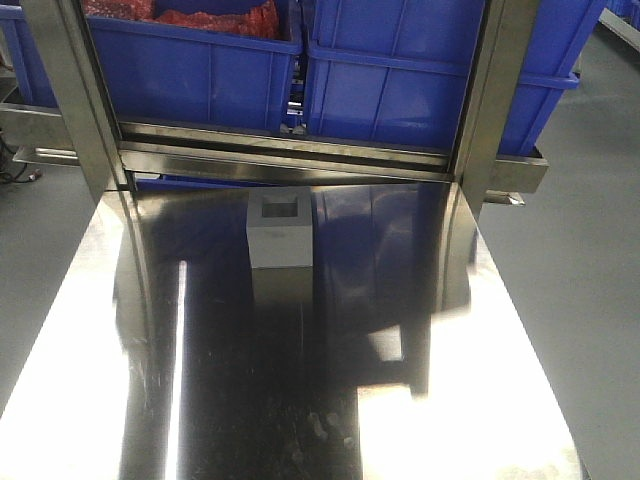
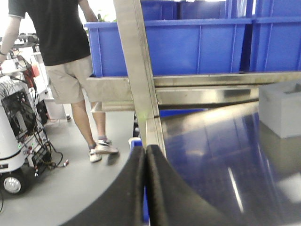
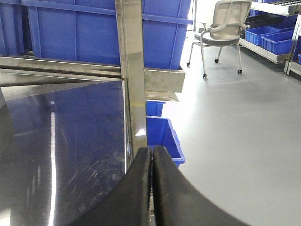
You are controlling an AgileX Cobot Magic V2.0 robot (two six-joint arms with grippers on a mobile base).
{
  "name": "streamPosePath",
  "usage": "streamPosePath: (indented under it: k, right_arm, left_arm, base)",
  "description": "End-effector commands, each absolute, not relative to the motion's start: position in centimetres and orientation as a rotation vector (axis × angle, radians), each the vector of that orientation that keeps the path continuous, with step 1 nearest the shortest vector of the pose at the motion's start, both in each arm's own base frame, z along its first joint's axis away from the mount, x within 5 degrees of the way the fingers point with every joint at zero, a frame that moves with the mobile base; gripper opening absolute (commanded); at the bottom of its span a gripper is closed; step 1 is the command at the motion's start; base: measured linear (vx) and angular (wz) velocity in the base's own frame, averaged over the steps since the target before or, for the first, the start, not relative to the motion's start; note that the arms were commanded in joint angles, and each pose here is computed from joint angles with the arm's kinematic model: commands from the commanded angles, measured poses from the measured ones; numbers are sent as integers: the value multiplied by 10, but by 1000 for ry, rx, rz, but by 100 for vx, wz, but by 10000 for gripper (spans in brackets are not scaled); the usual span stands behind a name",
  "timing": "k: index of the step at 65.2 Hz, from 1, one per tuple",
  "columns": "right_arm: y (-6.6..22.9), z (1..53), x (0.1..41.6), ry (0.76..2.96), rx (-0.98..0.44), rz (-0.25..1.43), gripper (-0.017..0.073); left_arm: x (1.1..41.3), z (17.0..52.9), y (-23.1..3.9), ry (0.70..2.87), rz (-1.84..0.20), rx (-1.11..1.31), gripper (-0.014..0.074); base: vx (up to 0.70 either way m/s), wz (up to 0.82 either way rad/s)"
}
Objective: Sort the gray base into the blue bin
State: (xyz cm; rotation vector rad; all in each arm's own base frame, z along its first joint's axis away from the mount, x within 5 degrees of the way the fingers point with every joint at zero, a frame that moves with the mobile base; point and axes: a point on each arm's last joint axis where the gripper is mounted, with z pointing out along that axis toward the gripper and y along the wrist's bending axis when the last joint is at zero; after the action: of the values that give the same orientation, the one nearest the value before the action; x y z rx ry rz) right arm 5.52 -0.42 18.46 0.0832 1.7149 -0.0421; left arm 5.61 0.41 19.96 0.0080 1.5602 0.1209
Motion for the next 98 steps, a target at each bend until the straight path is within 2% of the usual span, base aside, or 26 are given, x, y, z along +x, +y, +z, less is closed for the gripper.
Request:
streamPosePath:
  k: [1,11,17,23,32,48,55,61,67,72,77,98]
  right_arm:
    - [-5,191,56,1645,71,-57,-5]
    - [-5,191,56,1645,71,-57,-5]
    - [-5,191,56,1645,71,-57,-5]
    - [-5,191,56,1645,71,-57,-5]
    - [-5,191,56,1645,71,-57,-5]
    - [-5,191,56,1645,71,-57,-5]
    - [-5,191,56,1645,71,-57,-5]
    - [-5,191,56,1645,71,-57,-5]
    - [-5,191,56,1645,71,-57,-5]
    - [-5,191,56,1645,71,-57,-5]
    - [-5,191,56,1645,71,-57,-5]
    - [-5,191,56,1645,71,-57,-5]
  left_arm:
    - [49,237,3,1326,74,-23,-6]
    - [38,291,2,1247,92,-12,-6]
    - [41,316,3,1377,94,-21,-6]
    - [53,334,5,1608,94,-33,-6]
    - [70,349,7,1798,92,-42,-6]
    - [80,351,7,1823,88,-47,9]
    - [79,351,7,1817,88,-47,102]
    - [79,351,7,1817,88,-47,261]
    - [79,351,7,1817,88,-47,489]
    - [79,351,7,1817,88,-47,632]
    - [79,351,7,1818,88,-47,736]
    - [81,354,7,1782,87,-45,659]
  base:
    - [0,0]
    - [0,0]
    - [0,0]
    - [0,0]
    - [0,0]
    - [0,0]
    - [0,0]
    - [0,0]
    - [0,0]
    - [0,0]
    - [0,0]
    - [0,0]
